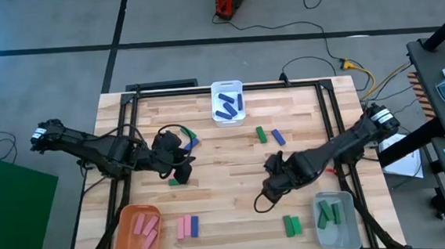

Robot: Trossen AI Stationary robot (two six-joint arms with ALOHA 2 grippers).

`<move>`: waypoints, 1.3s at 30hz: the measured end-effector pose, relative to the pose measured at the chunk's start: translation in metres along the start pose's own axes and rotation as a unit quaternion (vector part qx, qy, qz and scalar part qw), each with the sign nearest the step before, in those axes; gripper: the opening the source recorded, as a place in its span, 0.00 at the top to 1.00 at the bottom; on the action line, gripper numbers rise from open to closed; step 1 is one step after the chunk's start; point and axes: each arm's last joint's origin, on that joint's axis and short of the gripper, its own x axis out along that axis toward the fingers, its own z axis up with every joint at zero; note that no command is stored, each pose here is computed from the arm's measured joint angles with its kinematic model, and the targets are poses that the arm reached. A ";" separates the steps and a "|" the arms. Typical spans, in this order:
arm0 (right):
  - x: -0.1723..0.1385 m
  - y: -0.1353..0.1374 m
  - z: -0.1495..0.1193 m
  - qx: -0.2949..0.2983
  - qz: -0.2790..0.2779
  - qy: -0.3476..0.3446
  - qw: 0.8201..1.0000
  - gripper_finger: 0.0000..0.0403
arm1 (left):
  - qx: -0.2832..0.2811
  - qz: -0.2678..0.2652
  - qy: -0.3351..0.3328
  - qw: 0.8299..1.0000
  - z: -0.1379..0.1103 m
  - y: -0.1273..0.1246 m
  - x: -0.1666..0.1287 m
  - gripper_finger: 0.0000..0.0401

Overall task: Sort blocks
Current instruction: Put the green block into the gray bin

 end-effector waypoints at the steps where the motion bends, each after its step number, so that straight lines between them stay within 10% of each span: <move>1: 0.003 -0.001 -0.003 -0.026 -0.011 -0.006 1.000 0.03 | 0.000 0.000 0.000 1.000 0.000 0.000 0.000 0.65; 6: 0.009 -0.013 -0.007 -0.050 -0.040 0.008 0.998 0.03 | 0.000 0.000 0.000 1.000 0.000 0.000 0.000 0.65; 15: 0.021 -0.034 0.049 0.161 0.034 0.065 0.984 0.03 | -0.006 0.005 -0.011 1.000 0.003 0.001 0.001 0.65; 22: 0.018 -0.027 0.040 0.238 0.035 0.077 0.968 0.03 | -0.013 0.000 -0.015 1.000 0.004 0.000 0.001 0.65; 35: 0.037 -0.033 0.031 0.165 0.026 0.097 0.981 0.03 | -0.012 0.007 -0.026 1.000 0.005 0.000 0.001 0.65; 39: 0.045 -0.035 0.032 0.222 0.004 0.102 0.970 0.03 | -0.013 0.012 -0.031 0.999 0.006 0.001 0.002 0.65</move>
